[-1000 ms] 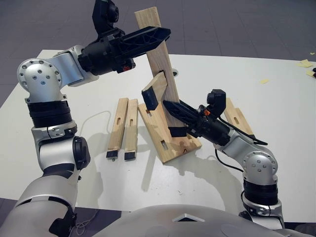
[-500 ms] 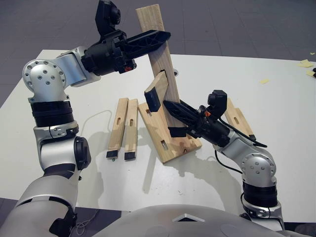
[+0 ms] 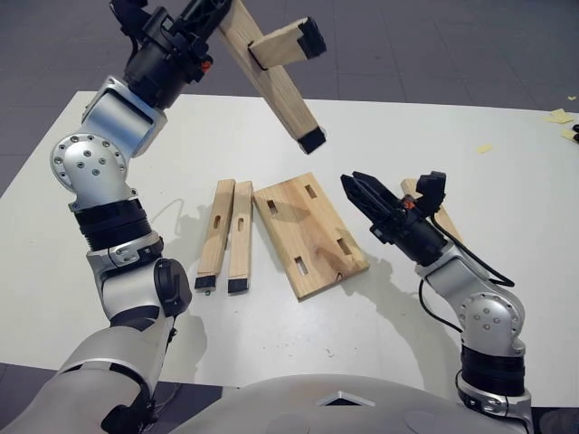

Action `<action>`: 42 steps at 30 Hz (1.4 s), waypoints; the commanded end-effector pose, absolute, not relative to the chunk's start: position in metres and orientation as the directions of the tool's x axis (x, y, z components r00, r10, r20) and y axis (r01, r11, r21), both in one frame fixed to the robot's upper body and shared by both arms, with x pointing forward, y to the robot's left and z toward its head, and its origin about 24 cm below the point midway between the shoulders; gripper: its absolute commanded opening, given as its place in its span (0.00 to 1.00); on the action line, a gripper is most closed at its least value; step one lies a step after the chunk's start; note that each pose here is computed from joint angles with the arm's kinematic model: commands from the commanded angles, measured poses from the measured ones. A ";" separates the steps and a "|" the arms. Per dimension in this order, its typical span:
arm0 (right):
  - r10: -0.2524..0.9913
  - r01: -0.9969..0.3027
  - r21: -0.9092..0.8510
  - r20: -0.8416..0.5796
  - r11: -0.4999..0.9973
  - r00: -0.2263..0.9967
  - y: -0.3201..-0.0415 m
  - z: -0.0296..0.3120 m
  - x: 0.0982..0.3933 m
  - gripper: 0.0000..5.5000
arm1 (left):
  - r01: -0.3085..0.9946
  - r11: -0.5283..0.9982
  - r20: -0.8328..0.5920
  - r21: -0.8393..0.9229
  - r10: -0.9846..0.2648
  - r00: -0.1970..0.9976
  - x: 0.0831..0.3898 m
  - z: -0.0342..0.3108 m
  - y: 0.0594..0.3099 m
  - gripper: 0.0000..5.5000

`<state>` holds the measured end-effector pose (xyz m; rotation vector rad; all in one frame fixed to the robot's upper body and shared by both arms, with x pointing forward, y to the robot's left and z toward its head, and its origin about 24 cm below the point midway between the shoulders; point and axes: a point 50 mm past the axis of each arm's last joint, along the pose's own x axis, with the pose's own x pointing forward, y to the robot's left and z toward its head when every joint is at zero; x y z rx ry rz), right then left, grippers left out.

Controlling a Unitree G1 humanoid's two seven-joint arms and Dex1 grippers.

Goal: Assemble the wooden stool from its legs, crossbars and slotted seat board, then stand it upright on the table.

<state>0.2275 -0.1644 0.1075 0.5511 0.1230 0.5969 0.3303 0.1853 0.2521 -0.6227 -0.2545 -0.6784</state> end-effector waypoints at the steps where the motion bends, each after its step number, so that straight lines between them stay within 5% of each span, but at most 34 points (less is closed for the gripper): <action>1: 0.345 -0.287 0.241 -0.251 0.927 0.904 -0.192 0.075 0.231 0.75 | 0.570 0.741 0.426 -0.356 -0.414 0.804 0.319 0.257 0.201 0.19; 4: 0.319 -0.313 0.078 -0.367 0.947 0.874 -0.195 0.057 0.222 0.84 | 0.537 0.776 0.432 -0.330 -0.382 0.817 0.312 0.257 0.206 0.19; 9: 0.446 -0.525 -0.030 -0.488 0.851 0.750 -0.178 0.039 0.199 0.98 | 0.560 0.771 0.427 -0.304 -0.415 0.803 0.306 0.255 0.203 0.19; 16: 0.747 -0.746 0.145 -0.306 0.650 0.590 -0.133 0.061 0.193 0.98 | 0.569 0.766 0.381 -0.301 -0.450 0.808 0.308 0.243 0.198 0.19; 26: 0.819 -0.799 0.193 -0.045 0.569 0.573 -0.120 0.106 0.223 0.98 | 0.564 0.765 0.350 -0.312 -0.459 0.816 0.307 0.231 0.198 0.19; 34: 0.836 -0.852 0.096 -0.277 0.515 0.474 -0.082 0.064 0.248 0.98 | 0.646 0.707 0.362 -0.286 -0.544 0.756 0.300 0.236 0.197 0.19; 42: 0.748 -0.835 0.090 -0.503 0.544 0.433 -0.078 0.023 0.249 0.98 | 0.643 0.700 0.335 -0.309 -0.553 0.763 0.301 0.226 0.190 0.19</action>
